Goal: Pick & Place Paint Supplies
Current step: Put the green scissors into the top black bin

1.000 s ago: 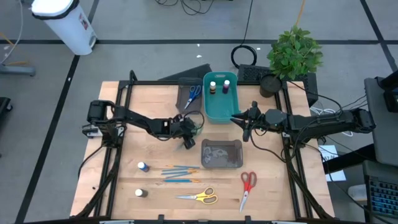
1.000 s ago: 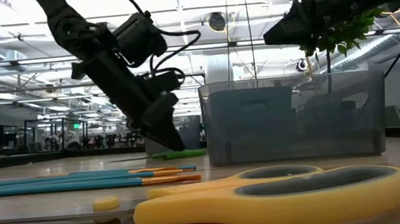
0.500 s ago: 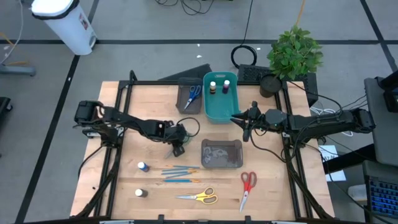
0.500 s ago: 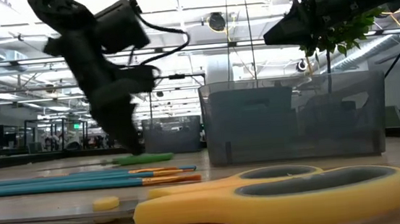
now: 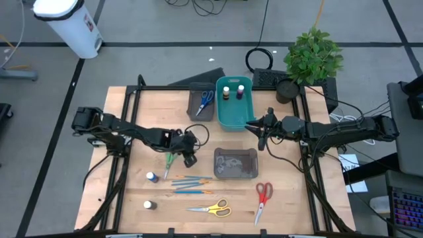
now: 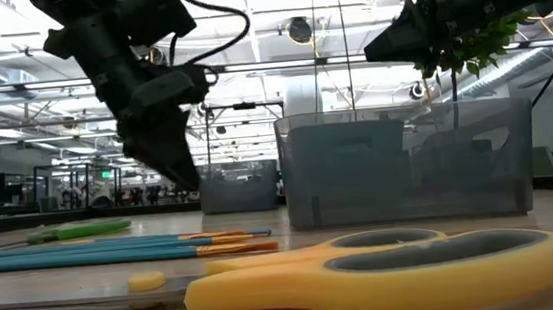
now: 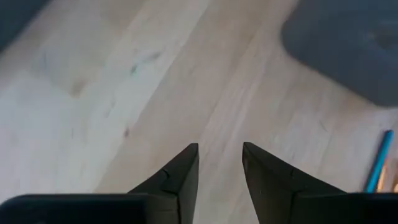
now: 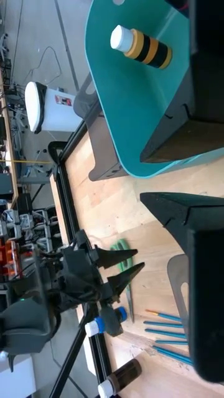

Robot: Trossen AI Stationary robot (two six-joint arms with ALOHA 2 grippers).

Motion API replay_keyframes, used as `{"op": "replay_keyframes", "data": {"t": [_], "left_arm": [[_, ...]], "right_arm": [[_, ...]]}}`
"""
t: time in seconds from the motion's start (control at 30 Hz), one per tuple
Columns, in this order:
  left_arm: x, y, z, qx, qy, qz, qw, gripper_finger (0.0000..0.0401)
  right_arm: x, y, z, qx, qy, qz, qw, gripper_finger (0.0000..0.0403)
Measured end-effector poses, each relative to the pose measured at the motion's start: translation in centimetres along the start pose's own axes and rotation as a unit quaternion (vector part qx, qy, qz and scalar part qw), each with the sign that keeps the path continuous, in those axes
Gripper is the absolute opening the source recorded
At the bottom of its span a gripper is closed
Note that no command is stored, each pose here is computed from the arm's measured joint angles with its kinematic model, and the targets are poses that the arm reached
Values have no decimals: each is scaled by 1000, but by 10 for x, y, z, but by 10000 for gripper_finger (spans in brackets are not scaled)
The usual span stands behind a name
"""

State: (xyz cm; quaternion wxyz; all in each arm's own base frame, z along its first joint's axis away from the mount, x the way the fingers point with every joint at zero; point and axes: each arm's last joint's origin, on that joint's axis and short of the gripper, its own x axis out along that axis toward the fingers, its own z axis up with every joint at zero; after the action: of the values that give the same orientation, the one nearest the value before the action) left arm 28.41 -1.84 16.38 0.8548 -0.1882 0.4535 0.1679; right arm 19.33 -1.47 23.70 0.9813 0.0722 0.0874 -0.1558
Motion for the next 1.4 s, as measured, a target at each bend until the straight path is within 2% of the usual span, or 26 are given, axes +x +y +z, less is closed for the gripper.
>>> {"op": "replay_keyframes", "data": {"t": [0.13, 0.23, 0.33, 0.4, 0.7, 0.97, 1.2, 1.4], "left_arm": [[-6, 7, -9, -109, 52, 28, 992, 148], [-8, 13, -20, -210, 105, 74, 969, 156], [-11, 20, -28, -255, 130, 123, 950, 162], [-11, 23, -27, -274, 125, 137, 944, 170], [-5, 27, -24, -291, 113, 145, 939, 217], [15, 24, -26, -284, 128, 140, 940, 213], [26, 26, -31, -272, 142, 162, 938, 187], [26, 27, -30, -271, 128, 168, 939, 120]], "right_arm": [[0, 0, 0, 0, 0, 0, 1000, 77], [0, 0, 0, 0, 0, 0, 1000, 77], [0, 0, 0, 0, 0, 0, 1000, 77], [0, 0, 0, 1, 0, 0, 1000, 77], [0, 0, 0, 1, 0, 1, 1000, 77], [0, 0, 0, 1, -2, 2, 1000, 77], [0, 0, 0, 1, -2, 2, 1000, 77], [0, 0, 1, 1, -2, 2, 1000, 77]]}}
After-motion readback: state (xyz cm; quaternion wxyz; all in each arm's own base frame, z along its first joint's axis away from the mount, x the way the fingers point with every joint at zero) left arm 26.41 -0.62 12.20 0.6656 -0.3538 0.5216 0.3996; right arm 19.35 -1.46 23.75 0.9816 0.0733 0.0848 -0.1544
